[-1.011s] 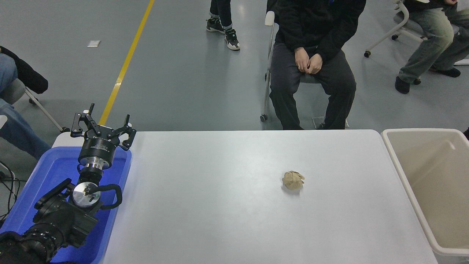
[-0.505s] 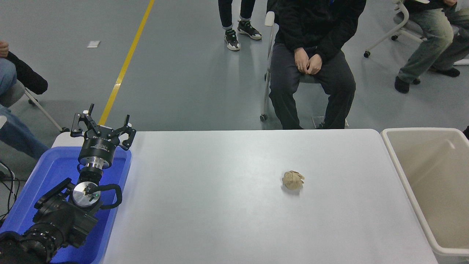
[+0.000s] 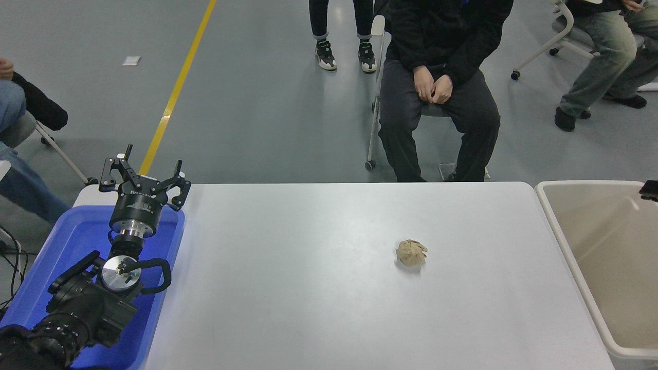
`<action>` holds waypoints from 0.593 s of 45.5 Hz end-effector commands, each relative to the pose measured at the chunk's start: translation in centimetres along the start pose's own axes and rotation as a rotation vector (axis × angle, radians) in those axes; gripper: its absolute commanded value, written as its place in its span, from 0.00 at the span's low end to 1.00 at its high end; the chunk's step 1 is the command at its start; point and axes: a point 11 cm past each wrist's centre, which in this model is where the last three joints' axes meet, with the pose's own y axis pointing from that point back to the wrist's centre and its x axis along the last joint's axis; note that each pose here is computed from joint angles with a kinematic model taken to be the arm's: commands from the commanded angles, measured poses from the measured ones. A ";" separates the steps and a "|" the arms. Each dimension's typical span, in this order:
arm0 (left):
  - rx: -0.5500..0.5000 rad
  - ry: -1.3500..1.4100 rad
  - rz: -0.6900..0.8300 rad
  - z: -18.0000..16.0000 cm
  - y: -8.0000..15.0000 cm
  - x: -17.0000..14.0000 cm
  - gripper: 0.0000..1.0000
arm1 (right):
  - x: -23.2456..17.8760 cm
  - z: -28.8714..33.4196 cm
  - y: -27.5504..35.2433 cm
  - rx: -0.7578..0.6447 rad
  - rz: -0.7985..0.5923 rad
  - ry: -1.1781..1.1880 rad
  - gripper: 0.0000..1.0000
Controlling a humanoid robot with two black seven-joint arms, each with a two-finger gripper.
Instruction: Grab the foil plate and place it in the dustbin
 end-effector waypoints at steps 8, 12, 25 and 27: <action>-0.001 0.000 0.000 0.0 0.0 0.0 0.99 | 1.8 -7.9 4.9 -0.009 -0.175 0.343 1.00; 0.001 0.000 0.000 0.0 0.0 0.0 0.99 | 2.8 -10.2 7.0 0.025 -0.231 0.364 1.00; -0.001 0.000 0.000 0.0 0.0 0.0 0.99 | 4.9 -15.8 12.4 0.081 -0.337 0.456 1.00; 0.001 0.000 0.000 0.0 0.0 0.0 0.99 | 5.2 -16.8 12.9 0.096 -0.324 0.462 1.00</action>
